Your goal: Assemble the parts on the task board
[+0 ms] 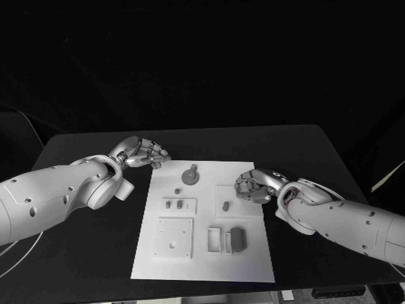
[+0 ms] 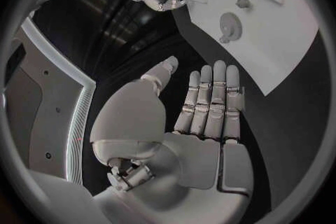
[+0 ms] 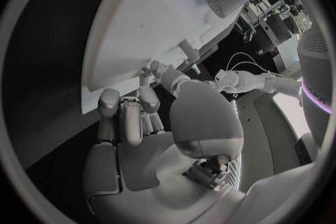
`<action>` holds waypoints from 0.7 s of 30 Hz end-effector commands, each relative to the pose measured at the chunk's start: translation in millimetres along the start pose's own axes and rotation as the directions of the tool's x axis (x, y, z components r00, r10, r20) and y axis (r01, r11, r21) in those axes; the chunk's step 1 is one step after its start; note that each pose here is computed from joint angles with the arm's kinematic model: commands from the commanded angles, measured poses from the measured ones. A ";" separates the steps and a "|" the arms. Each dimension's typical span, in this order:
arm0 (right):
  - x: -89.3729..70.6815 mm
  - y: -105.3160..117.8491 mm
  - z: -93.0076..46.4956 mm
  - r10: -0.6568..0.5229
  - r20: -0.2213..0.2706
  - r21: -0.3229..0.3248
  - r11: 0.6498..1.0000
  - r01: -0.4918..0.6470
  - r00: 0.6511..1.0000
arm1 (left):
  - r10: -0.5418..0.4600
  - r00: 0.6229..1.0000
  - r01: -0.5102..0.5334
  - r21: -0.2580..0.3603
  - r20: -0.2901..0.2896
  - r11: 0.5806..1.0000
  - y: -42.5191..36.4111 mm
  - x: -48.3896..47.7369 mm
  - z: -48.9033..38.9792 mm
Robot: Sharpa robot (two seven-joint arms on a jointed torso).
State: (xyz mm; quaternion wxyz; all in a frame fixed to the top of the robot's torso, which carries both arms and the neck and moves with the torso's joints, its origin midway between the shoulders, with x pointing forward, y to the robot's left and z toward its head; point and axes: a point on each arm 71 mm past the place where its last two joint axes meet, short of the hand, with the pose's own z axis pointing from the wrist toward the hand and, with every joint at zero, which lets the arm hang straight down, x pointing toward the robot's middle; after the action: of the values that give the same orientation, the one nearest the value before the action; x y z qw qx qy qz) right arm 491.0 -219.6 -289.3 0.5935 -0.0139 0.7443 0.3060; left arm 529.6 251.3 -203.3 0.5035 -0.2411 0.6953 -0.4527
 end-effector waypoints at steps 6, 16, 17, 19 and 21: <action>1.7 -1.0 -0.3 -0.017 -0.008 0.000 1.000 0.017 1.000 | -0.009 1.000 0.009 0.005 -0.006 1.000 -1.2 1.1 0.4; 1.2 -3.6 -0.3 -0.021 -0.007 0.006 1.000 0.021 1.000 | -0.009 1.000 0.009 0.004 -0.006 1.000 -1.0 0.8 0.3; 1.3 -3.6 -0.3 -0.021 -0.007 0.006 1.000 0.021 1.000 | -0.009 1.000 0.009 0.004 -0.006 1.000 -1.0 0.8 0.3; 1.4 -3.2 -0.2 -0.020 -0.008 0.005 1.000 0.020 1.000 | -0.009 1.000 0.009 0.004 -0.006 1.000 -1.0 0.8 0.3; 1.6 -2.7 0.0 -0.022 -0.009 0.003 1.000 0.022 1.000 | -0.009 1.000 0.009 0.004 -0.006 1.000 -1.0 0.8 0.3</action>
State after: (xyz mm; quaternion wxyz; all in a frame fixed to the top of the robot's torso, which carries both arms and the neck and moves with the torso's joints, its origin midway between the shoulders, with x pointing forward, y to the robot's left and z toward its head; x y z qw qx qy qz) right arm 492.8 -221.6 -289.2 0.5974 -0.0153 0.7428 0.3020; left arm 529.7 251.6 -203.4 0.5033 -0.2417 0.6957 -0.4520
